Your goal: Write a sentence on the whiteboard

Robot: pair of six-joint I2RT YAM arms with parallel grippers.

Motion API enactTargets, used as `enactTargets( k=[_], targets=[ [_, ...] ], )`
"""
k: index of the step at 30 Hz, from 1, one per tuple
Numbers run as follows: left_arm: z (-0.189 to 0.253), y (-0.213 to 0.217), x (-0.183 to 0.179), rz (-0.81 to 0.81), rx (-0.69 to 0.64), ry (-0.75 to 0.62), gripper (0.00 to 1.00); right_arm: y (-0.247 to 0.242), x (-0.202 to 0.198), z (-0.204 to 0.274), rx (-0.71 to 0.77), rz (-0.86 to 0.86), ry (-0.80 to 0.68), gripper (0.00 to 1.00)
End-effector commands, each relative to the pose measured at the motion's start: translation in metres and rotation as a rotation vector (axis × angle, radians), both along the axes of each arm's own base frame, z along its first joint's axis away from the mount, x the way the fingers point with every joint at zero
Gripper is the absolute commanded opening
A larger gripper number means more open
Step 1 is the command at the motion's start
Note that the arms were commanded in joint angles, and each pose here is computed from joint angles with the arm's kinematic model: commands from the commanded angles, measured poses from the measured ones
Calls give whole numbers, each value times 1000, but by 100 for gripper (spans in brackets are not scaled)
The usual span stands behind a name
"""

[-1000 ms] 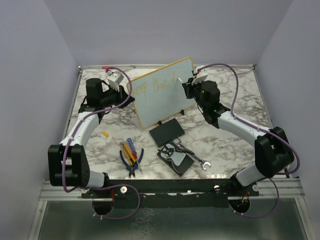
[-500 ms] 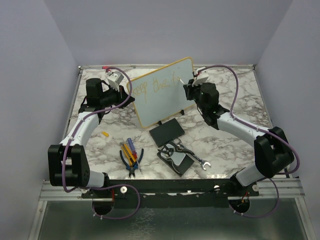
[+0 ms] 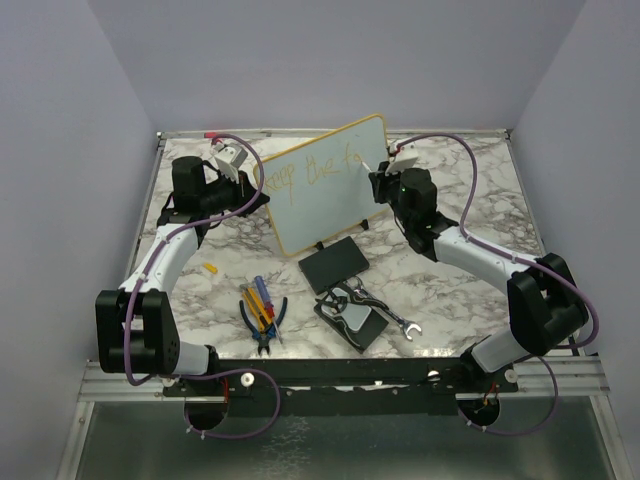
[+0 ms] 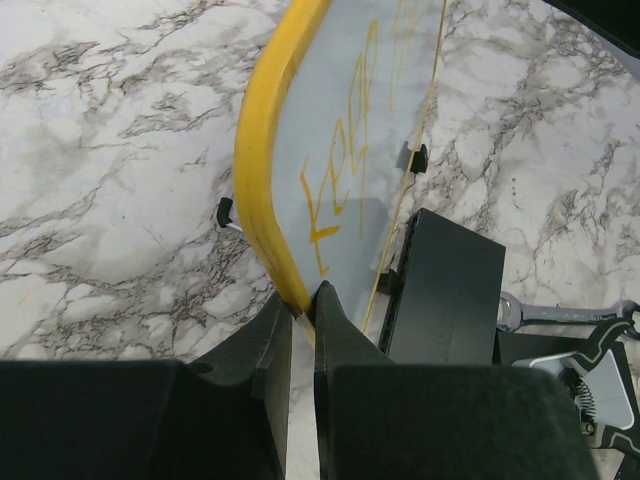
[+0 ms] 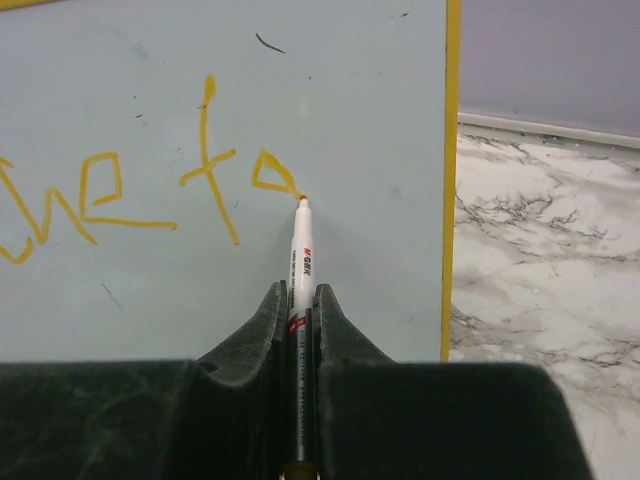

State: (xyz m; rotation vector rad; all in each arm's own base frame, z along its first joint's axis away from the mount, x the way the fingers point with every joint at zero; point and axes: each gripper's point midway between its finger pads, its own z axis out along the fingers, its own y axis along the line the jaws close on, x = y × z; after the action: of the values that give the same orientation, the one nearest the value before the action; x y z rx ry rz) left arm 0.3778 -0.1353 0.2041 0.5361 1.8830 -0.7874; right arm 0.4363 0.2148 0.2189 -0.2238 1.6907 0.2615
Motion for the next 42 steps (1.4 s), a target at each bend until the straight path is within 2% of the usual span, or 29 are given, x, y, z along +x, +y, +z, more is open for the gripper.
enactTargets(
  k=[1, 10, 23, 31, 42],
  targets=[
    [-21, -1, -11, -12, 46, 53, 0, -8, 0, -8, -8, -55, 19, 1],
    [-21, -1, -11, -12, 46, 53, 0, -10, 5, 20, 3, -67, -44, 1],
    [-20, -1, -11, -12, 46, 50, 0, -8, -19, 67, 61, 19, -152, 1],
    [-20, -1, -11, -13, 49, 48, 0, 2, -16, 63, 30, 81, -120, 1],
    [-22, 0, -10, -9, 53, 52, 0, -12, -11, 51, 38, 190, -68, 1]
  ],
)
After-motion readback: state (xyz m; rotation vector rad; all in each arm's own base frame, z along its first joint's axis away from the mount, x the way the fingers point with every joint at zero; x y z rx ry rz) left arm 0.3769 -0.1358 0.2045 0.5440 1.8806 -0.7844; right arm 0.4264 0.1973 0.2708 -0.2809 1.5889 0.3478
